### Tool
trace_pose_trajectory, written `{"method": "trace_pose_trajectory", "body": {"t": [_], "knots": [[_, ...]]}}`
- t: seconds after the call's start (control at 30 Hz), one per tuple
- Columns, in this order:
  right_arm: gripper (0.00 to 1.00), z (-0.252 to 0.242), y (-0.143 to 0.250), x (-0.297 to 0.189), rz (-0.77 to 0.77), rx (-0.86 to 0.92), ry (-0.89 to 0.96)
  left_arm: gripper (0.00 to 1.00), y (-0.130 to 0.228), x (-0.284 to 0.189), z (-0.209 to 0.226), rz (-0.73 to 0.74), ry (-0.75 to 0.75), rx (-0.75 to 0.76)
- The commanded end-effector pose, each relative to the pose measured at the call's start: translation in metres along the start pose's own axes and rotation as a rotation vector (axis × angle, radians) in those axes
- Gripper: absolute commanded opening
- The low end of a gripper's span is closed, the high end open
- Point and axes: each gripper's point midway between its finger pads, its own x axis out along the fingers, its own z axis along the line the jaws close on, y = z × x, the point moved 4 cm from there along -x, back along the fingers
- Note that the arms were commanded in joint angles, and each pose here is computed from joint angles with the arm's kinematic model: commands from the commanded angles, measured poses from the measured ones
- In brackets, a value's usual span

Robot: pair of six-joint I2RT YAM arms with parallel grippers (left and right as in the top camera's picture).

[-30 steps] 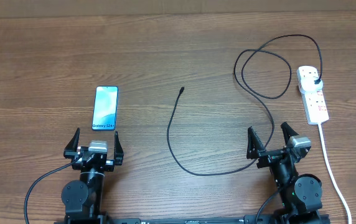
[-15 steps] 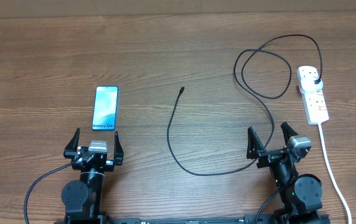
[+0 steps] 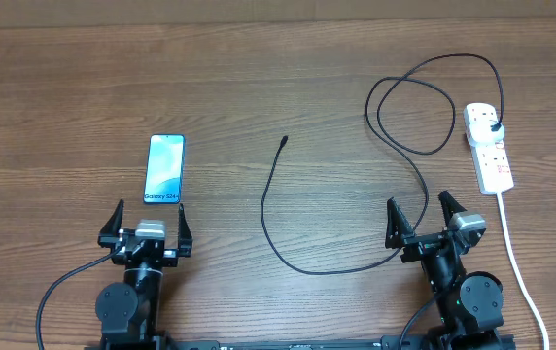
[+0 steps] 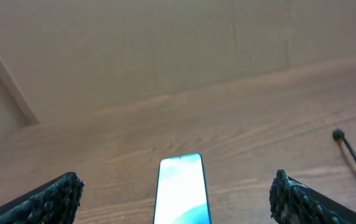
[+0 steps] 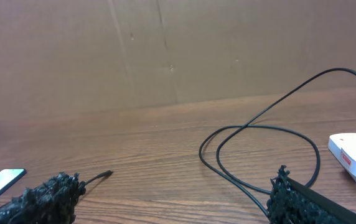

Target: Plug charger to phone and switch on socket

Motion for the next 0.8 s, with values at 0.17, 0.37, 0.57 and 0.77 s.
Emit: {"method": "trace_pose_trajectory", "body": {"t": [0.17, 0.37, 0.57, 0.77], "knots": [[1.0, -0.001, 0.002, 0.0, -0.004, -0.007, 0.002, 0.99, -0.02, -0.002, 0.012, -0.091, -0.064, -0.174], [1.0, -0.001, 0.002, 0.0, -0.004, -0.007, 0.002, 1.0, -0.049, -0.009, 0.017, -0.173, -0.062, -0.224], [1.0, -0.001, 0.002, 0.0, -0.004, -0.007, 0.002, 1.0, -0.092, -0.022, 0.025, -0.237, -0.067, -0.22], [1.0, -0.001, 0.002, 0.0, -0.004, -0.007, 0.002, 1.0, -0.141, -0.019, 0.03, -0.213, -0.028, -0.217]]}}
